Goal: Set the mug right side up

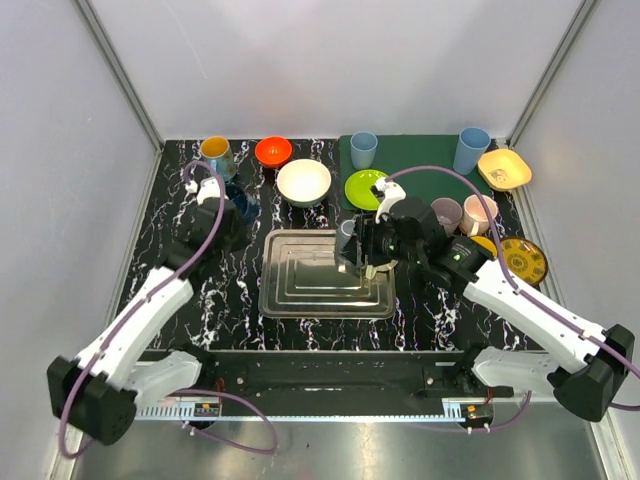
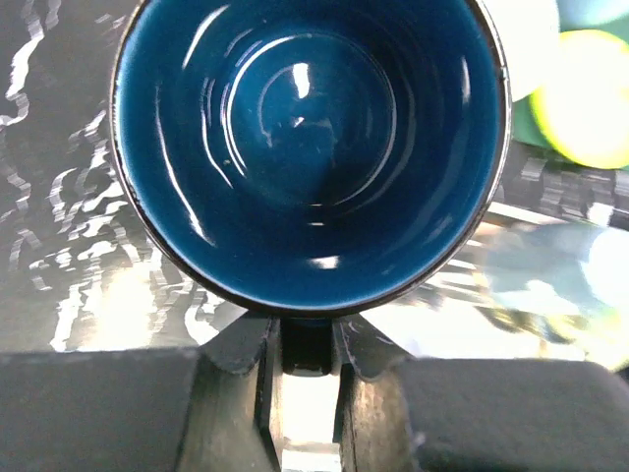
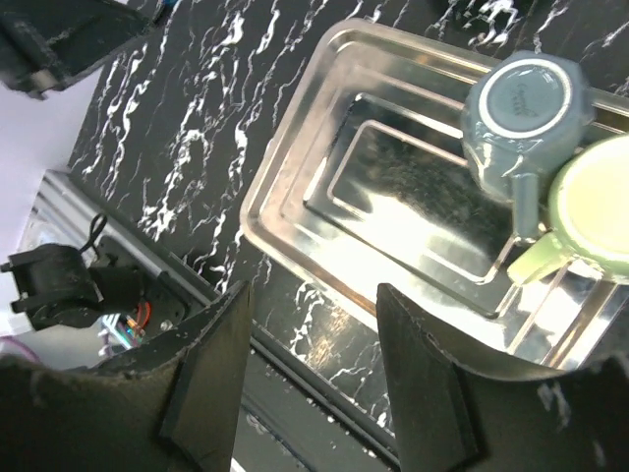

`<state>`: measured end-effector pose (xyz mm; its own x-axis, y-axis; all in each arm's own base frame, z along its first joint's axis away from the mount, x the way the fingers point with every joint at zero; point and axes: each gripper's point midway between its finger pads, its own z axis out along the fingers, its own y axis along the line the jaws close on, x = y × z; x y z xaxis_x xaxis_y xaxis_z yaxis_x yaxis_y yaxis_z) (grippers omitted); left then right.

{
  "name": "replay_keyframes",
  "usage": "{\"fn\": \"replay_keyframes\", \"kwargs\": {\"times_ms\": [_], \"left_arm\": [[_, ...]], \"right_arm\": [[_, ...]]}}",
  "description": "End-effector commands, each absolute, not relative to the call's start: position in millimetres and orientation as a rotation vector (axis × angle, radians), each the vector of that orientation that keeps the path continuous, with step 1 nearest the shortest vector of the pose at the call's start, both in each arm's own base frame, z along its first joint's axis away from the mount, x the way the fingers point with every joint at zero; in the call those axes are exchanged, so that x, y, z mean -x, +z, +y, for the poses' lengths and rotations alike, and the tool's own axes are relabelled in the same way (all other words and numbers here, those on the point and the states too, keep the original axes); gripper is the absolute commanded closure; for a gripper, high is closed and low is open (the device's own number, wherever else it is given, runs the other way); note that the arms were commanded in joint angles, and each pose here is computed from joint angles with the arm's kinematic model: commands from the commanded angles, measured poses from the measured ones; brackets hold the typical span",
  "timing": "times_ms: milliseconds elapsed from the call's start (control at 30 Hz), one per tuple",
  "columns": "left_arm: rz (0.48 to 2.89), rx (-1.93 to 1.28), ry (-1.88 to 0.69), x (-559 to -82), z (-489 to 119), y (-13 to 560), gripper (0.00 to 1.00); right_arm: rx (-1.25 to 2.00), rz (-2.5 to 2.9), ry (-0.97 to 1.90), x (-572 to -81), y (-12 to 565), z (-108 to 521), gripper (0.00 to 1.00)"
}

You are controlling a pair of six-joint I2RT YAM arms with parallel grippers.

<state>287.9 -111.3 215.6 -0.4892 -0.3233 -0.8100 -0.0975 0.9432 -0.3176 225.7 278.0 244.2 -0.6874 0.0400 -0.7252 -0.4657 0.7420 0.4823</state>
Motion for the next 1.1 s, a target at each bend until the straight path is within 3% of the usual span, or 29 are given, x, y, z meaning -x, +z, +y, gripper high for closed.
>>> {"fn": "replay_keyframes", "kwargs": {"times_ms": [0, 133, 300, 733, 833, 867, 967, 1000, 1067], "left_arm": [[2.144, 0.371, -0.193, -330, -80, 201, 1.0], [2.222, 0.455, -0.137, -376, -60, 160, 1.0], [2.208, 0.467, -0.135, -424, -53, 149, 1.0], [2.399, 0.459, 0.021, -478, -32, 82, 1.0], [2.416, 0.455, 0.032, -476, -30, 76, 0.92], [2.422, 0.452, 0.031, -474, -31, 73, 0.83], [2.428, 0.464, 0.025, -468, -31, 70, 0.72], [2.428, 0.473, 0.022, -466, -31, 70, 0.61], [2.418, 0.521, 0.035, -456, -27, 74, 0.54]], "right_arm": [[0.29, 2.1, 0.767, -234, 268, 259, 0.41], [0.291, 2.101, 0.752, -232, 265, 254, 0.41], [0.291, 2.113, 0.753, -228, 259, 252, 0.41], [0.285, 2.183, 0.609, -234, 235, 237, 0.37], [0.281, 2.211, 0.561, -239, 224, 236, 0.36], [0.28, 2.223, 0.546, -241, 221, 236, 0.36], [0.281, 2.258, 0.5, -246, 210, 237, 0.36], [0.277, 2.268, 0.483, -248, 206, 236, 0.36], [0.241, 2.276, 0.398, -257, 196, 229, 0.36]]}}
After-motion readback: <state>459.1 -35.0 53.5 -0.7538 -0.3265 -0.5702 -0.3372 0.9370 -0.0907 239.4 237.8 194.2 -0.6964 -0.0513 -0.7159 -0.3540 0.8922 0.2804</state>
